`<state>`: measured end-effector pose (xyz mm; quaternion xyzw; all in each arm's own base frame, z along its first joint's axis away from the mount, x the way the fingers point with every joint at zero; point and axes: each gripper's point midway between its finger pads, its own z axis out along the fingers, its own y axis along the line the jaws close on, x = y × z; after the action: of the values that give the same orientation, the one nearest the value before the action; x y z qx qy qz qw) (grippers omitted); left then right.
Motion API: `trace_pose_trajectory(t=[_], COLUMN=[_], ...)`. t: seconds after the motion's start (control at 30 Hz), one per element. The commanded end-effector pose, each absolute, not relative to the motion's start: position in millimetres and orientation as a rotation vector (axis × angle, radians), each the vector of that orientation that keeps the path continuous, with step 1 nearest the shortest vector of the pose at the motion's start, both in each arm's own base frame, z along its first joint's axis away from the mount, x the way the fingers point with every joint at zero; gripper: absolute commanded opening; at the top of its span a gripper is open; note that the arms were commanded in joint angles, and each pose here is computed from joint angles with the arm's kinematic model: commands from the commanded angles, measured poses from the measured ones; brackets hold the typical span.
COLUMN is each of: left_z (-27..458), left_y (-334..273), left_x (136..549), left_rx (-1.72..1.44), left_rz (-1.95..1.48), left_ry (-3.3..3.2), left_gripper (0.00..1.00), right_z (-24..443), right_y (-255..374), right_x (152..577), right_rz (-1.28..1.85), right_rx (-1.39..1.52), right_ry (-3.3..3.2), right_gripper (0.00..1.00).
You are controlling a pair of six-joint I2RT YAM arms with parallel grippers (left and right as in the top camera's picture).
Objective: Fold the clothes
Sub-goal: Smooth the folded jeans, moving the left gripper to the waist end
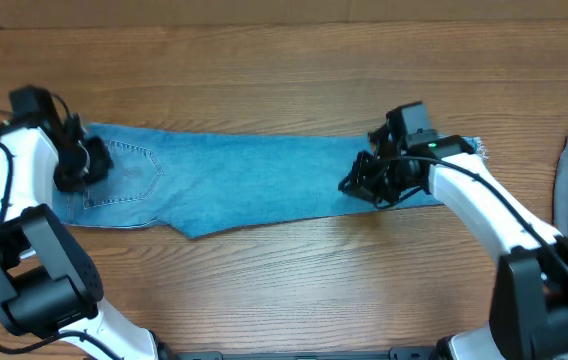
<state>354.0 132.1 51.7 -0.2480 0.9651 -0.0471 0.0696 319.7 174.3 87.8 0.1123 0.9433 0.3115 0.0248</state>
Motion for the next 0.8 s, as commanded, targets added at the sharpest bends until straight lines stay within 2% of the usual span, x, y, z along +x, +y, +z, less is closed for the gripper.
trace_pose_trajectory(t=[0.0, 0.1, 0.17, 0.3, 0.43, 0.53, 0.7, 0.77], left_z=[11, -11, -16, 3, 40, 74, 123, 138], left_y=[157, 167, 169, 157, 165, 176, 196, 205], left_x=[300, 266, 261, 291, 309, 326, 354, 364], left_rx=[-1.127, -1.327, -1.385, -1.244, -1.138, -1.085, -0.996, -0.971], left_rz=[0.043, 0.017, -0.070, -0.398, -0.391, -0.350, -0.277, -0.240], left_ry=[2.953, 2.959, 2.941, 2.862, 2.828, 2.758, 2.624, 2.581], left_gripper=[0.04, 0.04, 0.04, 0.04, 0.07, 0.09, 0.19, 0.28], right_z=[101, 99, 99, 100, 106, 110, 105, 98], right_y=[173, 171, 171, 172, 185, 205, 249, 270], right_x=[325, 321, 320, 324, 328, 324, 310, 305], right_rz=[0.952, 0.941, 0.941, 0.943, 0.996, 1.036, 1.075, 1.142], right_rx=[0.305, 0.315, 0.318, 0.284, 0.150, 0.048, -0.118, -0.080], right_ry=[2.880, 2.900, 2.904, 2.886, 2.836, 2.814, 2.808, 2.835], right_gripper=[0.15, 0.15, 0.15, 0.24, 0.25, 0.31, 0.32, 0.30])
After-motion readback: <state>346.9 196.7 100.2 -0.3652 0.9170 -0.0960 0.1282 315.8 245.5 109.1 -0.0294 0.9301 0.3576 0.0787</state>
